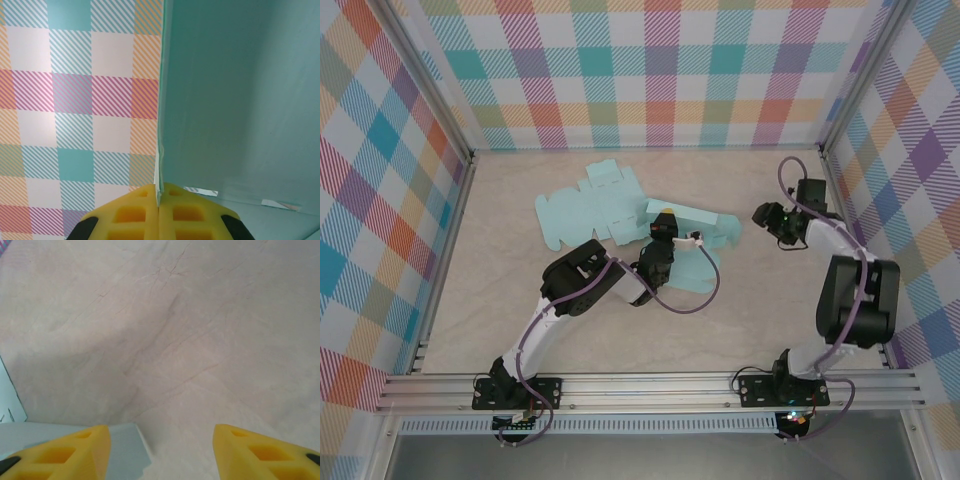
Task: Fold the paper box
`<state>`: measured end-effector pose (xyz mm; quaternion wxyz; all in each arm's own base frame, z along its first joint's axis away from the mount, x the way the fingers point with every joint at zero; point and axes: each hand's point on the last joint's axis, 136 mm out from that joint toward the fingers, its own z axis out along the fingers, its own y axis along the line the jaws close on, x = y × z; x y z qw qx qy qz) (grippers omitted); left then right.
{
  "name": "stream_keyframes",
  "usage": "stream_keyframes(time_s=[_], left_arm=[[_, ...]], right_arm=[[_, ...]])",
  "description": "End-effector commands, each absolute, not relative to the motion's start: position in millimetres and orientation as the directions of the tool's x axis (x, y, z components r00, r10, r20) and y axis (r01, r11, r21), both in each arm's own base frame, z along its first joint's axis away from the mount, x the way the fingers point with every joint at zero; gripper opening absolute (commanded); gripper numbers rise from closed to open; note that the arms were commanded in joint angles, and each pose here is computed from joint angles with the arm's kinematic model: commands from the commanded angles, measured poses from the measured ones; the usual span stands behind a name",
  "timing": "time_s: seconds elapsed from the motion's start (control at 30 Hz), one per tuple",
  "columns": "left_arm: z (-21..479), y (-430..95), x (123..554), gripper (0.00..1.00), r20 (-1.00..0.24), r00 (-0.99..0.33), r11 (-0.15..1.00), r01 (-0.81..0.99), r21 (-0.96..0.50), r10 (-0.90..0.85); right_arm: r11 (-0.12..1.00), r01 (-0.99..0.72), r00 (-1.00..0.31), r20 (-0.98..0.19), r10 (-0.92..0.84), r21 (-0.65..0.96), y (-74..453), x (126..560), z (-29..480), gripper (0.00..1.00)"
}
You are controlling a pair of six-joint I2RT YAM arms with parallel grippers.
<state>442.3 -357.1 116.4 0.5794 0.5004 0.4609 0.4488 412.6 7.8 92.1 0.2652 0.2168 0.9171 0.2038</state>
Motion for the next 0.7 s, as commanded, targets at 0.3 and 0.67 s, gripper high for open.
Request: stream_keyframes(time_s=[0.3, 0.67], left_arm=[[92.7, -367.5, 437.3, 0.00, -0.026, 0.199, 0.033, -0.031, 0.999, 0.980], [92.0, -367.8, 437.8, 0.00, -0.019, 0.200, 0.026, -0.032, 0.999, 0.980]], right_arm=[[0.787, 0.103, -0.865, -0.336, 0.373, 0.609, 64.4, 435.7, 68.4, 0.55], [0.800, 0.075, -0.876, -0.345, 0.338, 0.595, 83.4, 402.8, 62.0, 0.58]])
